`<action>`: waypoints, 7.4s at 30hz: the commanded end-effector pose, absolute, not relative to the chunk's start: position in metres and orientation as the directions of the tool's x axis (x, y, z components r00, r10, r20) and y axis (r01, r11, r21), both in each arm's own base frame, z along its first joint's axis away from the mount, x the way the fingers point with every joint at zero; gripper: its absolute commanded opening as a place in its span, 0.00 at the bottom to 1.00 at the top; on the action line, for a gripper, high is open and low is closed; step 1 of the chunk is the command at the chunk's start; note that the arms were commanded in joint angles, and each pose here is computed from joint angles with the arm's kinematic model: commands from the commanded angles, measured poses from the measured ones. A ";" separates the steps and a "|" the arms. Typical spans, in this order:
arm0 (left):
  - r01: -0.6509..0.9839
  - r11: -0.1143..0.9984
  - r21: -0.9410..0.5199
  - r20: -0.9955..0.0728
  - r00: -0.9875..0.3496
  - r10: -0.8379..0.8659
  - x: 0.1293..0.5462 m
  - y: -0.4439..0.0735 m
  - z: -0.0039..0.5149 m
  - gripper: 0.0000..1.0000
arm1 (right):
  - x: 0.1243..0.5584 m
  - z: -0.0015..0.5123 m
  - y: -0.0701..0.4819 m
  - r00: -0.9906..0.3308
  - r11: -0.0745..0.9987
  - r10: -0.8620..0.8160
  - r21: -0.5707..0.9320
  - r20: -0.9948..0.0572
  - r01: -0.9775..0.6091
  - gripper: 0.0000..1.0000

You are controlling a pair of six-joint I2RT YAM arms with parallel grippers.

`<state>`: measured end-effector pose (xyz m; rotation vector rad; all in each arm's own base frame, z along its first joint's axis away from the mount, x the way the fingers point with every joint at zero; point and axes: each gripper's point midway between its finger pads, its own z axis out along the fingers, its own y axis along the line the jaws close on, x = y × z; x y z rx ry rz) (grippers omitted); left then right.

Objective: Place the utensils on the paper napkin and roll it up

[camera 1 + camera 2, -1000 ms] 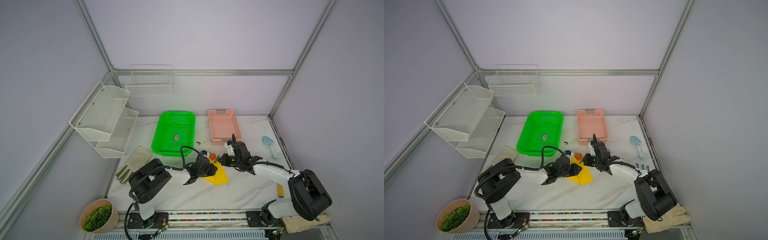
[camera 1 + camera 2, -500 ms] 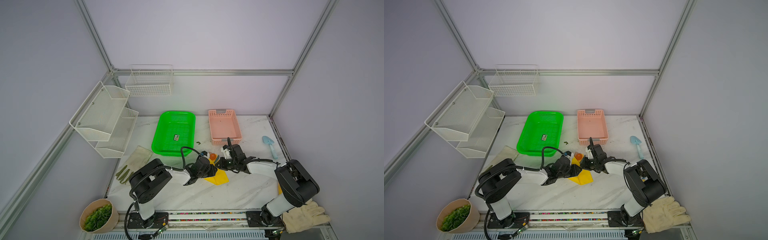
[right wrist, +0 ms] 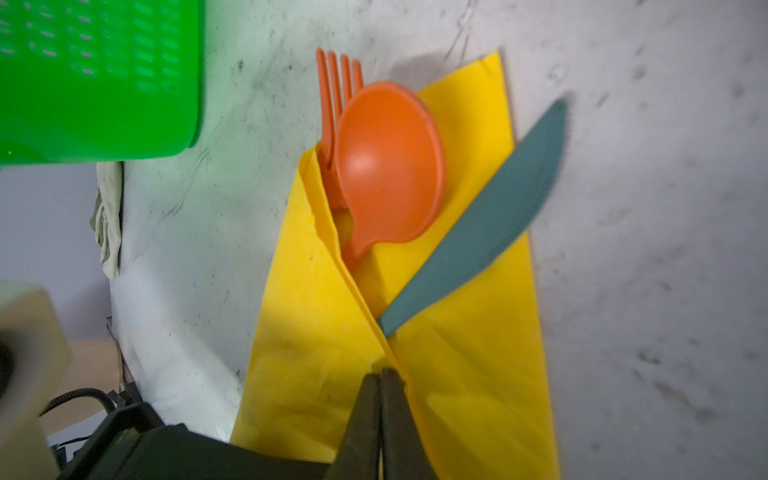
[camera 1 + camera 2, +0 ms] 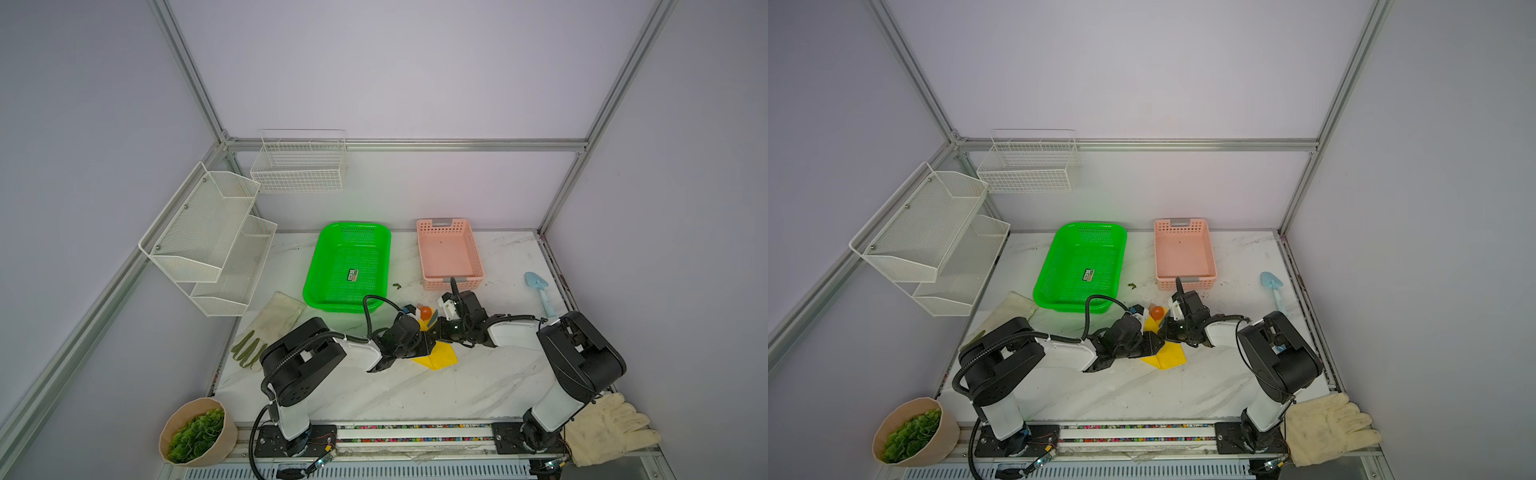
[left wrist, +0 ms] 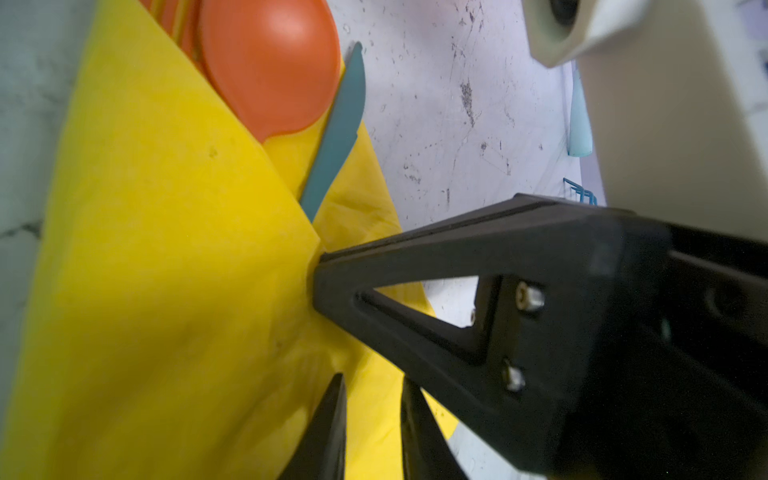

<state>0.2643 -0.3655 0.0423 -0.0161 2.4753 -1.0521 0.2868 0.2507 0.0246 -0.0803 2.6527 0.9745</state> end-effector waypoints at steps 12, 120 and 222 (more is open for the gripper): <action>0.199 0.705 -0.680 -0.531 -0.797 -0.288 0.272 -0.305 0.118 0.40 | 0.258 -0.023 0.221 -0.973 0.863 0.022 0.495 -0.229 -0.097 0.05; 0.135 0.673 -0.727 -0.411 -0.871 -0.270 0.235 -0.315 0.030 0.22 | 0.257 0.008 0.214 -0.944 0.905 0.024 0.407 -0.329 -0.119 0.13; 0.371 0.928 0.039 -0.554 -0.765 0.329 0.321 -0.338 0.040 0.40 | 0.240 -0.004 0.217 -0.960 0.877 0.011 0.465 -0.281 -0.126 0.11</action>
